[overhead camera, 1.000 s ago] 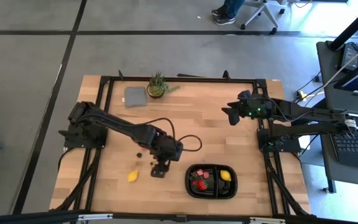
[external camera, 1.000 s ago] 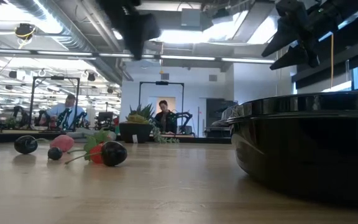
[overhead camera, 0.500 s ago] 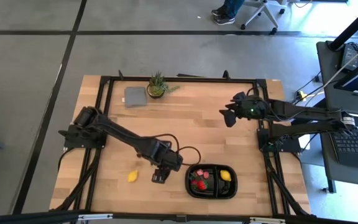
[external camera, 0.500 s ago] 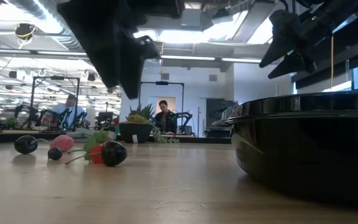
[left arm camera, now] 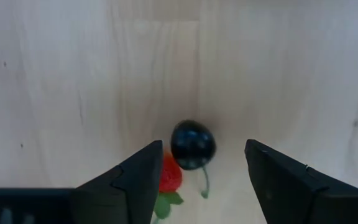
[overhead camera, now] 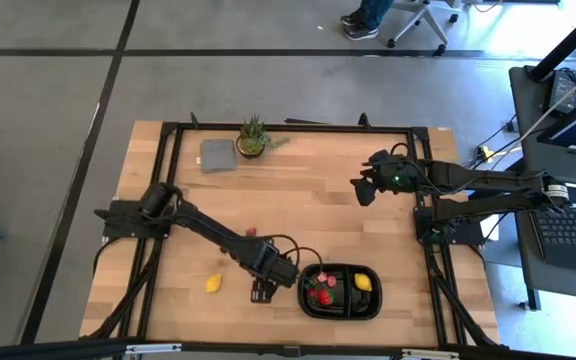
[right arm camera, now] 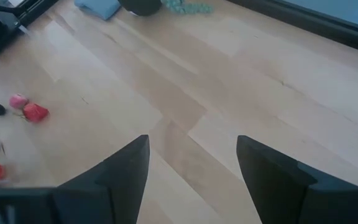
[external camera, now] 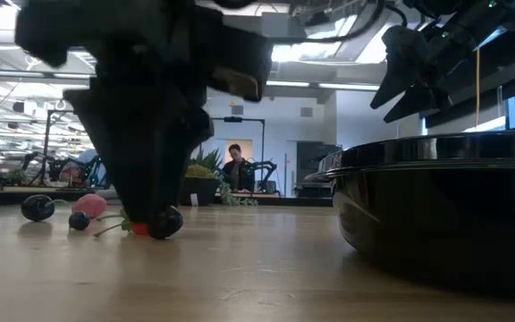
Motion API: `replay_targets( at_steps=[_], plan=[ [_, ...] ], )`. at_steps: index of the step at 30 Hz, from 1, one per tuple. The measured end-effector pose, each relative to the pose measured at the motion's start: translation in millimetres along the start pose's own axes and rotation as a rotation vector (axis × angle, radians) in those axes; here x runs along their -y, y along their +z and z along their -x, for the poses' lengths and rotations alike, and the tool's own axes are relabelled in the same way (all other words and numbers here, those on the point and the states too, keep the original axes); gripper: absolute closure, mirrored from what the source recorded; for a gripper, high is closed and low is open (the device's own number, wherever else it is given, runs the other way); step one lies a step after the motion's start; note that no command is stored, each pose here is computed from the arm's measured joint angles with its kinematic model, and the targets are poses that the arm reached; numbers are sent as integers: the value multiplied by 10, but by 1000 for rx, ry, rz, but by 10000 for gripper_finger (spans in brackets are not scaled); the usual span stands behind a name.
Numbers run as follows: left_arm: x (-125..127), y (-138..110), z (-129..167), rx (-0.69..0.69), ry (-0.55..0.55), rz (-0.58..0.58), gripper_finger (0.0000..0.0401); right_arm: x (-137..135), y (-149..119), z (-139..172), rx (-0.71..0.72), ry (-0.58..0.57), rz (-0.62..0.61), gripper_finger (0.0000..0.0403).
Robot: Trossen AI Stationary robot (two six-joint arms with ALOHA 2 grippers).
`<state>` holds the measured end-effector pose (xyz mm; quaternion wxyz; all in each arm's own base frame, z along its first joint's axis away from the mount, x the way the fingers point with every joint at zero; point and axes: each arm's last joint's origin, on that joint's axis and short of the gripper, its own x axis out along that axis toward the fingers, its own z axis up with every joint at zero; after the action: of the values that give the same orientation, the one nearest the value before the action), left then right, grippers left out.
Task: Pick and placing Produce into tupperware
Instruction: Put the black cherry into the black bin
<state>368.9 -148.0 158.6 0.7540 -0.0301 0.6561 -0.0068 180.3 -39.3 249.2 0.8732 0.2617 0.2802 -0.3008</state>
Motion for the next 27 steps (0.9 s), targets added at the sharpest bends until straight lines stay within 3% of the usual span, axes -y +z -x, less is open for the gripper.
replay_targets(
  at_steps=[11,27],
  plan=[
    [2,10,-144,-26,13,0,205,1,-1,0,-1,-1,0,159],
    [-5,9,-150,-29,16,-4,301,1,-1,0,-1,0,-3,159]
  ],
)
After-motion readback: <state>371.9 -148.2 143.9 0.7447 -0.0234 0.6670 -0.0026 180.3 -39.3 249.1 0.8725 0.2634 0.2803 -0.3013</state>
